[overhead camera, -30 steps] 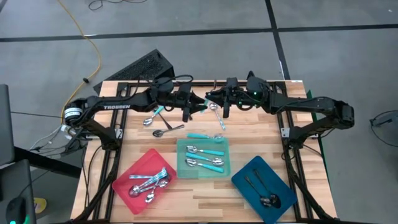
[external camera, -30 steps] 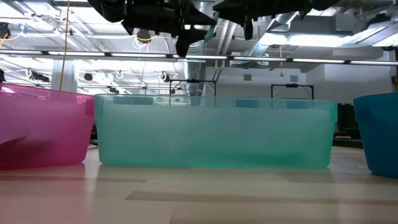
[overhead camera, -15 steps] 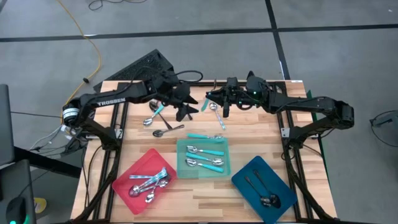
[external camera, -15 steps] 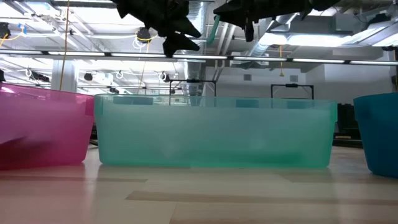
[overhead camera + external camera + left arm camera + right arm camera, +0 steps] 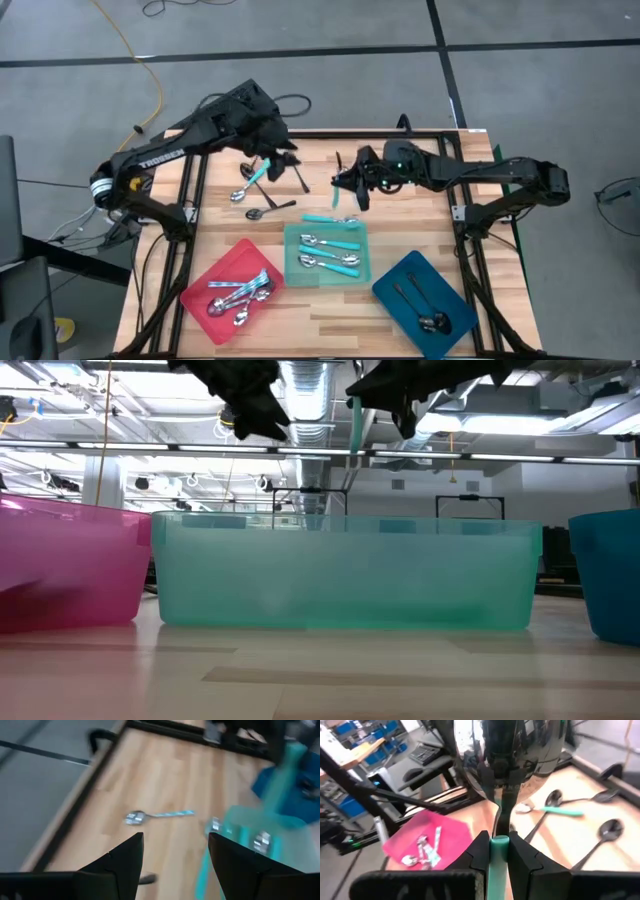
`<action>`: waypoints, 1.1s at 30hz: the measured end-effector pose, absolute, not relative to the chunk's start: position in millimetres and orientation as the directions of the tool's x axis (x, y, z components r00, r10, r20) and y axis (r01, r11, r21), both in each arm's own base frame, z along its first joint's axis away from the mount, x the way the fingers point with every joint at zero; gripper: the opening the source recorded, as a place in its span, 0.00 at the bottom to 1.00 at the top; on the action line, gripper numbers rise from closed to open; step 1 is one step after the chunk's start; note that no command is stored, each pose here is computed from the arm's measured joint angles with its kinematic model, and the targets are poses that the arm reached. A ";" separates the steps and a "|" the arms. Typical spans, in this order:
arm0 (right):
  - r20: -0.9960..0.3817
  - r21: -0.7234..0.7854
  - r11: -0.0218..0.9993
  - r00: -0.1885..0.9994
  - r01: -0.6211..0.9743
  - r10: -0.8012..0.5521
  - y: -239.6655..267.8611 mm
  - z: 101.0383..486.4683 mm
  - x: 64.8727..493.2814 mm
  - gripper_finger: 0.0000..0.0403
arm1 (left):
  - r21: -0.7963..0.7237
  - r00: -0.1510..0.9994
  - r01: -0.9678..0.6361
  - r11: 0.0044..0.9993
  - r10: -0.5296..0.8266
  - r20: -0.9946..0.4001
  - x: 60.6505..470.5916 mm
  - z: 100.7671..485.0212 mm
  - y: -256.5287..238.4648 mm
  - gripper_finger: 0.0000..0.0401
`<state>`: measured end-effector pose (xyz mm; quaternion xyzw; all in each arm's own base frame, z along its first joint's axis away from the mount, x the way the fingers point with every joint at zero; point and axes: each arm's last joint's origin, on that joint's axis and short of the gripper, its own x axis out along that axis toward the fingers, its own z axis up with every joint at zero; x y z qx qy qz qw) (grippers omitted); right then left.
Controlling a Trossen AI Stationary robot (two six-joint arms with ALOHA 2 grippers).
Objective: Sort silverware by color (type)
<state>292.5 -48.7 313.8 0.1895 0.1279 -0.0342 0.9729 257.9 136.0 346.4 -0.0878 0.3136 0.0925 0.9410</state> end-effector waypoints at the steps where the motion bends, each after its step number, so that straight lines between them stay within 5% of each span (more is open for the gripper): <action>1: -0.266 0.370 0.923 0.964 0.109 -0.007 -45.4 313.4 292.9 0.16 | -0.091 0.787 -0.250 0.964 0.147 -0.599 253.6 350.2 136.7 0.51; 18: -0.422 0.382 0.912 0.906 0.153 0.025 -8.5 328.2 321.0 0.16 | 0.008 0.791 -0.435 0.901 0.386 -0.475 174.5 404.8 110.7 0.51; 33: -0.730 0.297 0.949 0.665 0.105 0.155 48.0 309.4 385.7 0.16 | 0.065 0.762 -0.442 0.895 0.413 -0.498 153.3 408.6 99.0 0.51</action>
